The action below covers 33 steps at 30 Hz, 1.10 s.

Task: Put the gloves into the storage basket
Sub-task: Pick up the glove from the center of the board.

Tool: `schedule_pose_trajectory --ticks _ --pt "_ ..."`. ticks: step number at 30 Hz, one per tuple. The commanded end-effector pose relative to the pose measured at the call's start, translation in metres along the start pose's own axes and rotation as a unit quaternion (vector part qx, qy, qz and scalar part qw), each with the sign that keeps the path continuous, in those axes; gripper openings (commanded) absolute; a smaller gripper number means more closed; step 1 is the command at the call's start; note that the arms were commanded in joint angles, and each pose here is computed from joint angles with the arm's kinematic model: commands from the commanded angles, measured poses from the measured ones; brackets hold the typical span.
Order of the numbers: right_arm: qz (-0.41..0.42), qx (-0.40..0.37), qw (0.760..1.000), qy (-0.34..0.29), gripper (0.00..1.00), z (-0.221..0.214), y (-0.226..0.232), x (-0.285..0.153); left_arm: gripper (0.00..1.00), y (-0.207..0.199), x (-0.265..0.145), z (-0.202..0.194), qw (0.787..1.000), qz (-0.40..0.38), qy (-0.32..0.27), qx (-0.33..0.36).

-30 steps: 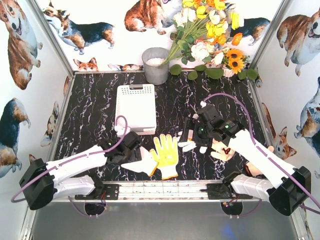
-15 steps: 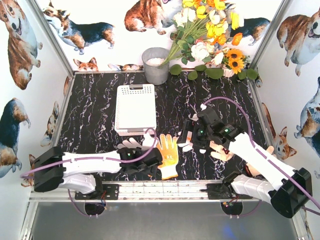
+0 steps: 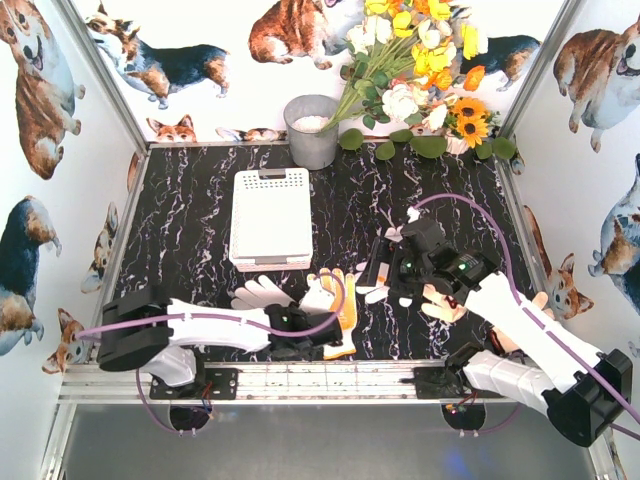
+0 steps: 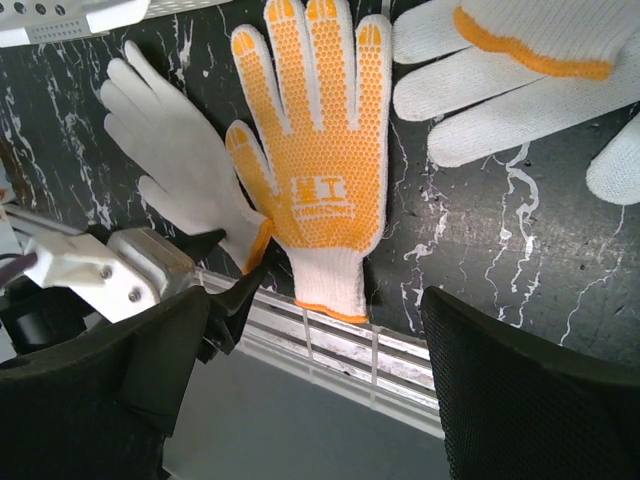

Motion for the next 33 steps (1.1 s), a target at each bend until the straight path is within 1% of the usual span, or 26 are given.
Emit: schedule_pose_trajectory --ticks 1,3,5,8,10,13,16,20,22,24,29,31,33 --pt "0.008 -0.005 1.000 -0.018 0.91 0.000 0.000 -0.003 0.42 -0.006 -0.001 0.000 0.998 0.045 -0.002 0.043" --pt "0.007 -0.005 1.000 -0.020 0.91 0.000 -0.001 -0.004 0.31 -0.002 -0.001 -0.004 0.996 0.075 0.010 0.050" --pt "0.005 -0.006 1.000 -0.024 0.91 0.001 -0.001 -0.006 0.19 0.005 -0.009 0.000 0.993 0.102 0.009 0.053" --pt "0.001 -0.010 1.000 -0.030 0.91 0.001 -0.001 -0.009 0.07 0.016 -0.040 0.021 0.992 0.119 -0.024 0.046" --pt "0.001 -0.012 0.999 -0.035 0.91 0.002 0.000 -0.012 0.00 0.026 -0.066 0.041 0.993 0.106 -0.052 0.027" --pt "0.008 -0.013 0.999 -0.042 0.91 0.004 0.002 -0.015 0.00 0.055 -0.097 0.065 0.996 0.059 -0.071 -0.006" --pt "0.022 -0.014 0.998 -0.048 0.91 0.004 0.005 -0.017 0.00 0.088 -0.122 0.081 0.997 -0.002 -0.082 -0.016" --pt "0.075 -0.043 0.996 -0.037 0.93 0.003 0.012 -0.022 0.00 0.114 -0.151 0.092 0.989 -0.108 -0.104 0.008" --pt "0.114 -0.070 0.991 -0.019 0.94 0.001 0.017 -0.024 0.00 0.114 -0.161 0.095 0.980 -0.158 -0.116 0.034" --pt "0.149 -0.093 0.985 -0.001 0.95 -0.001 0.023 -0.025 0.00 0.112 -0.166 0.099 0.974 -0.189 -0.113 0.054" --pt "0.219 -0.150 0.963 0.040 0.96 -0.007 0.040 -0.027 0.00 0.109 -0.169 0.109 0.968 -0.214 -0.097 0.091" --pt "0.227 -0.156 0.960 0.048 0.96 -0.009 0.046 -0.025 0.00 0.108 -0.170 0.115 0.966 -0.216 -0.100 0.099" --pt "0.221 -0.126 0.966 0.047 0.96 -0.008 0.050 -0.019 0.00 0.108 -0.170 0.120 0.965 -0.218 -0.108 0.101"
Point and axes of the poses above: each gripper's point midway between its finger pads, its own x axis out along the fingers, its own y axis along the line the jaws close on, z = x × y, the point moved 10 cm from there along -x, back along the fingers, and after that the axes turned 13 degrees about x, right-handed, at the moved point
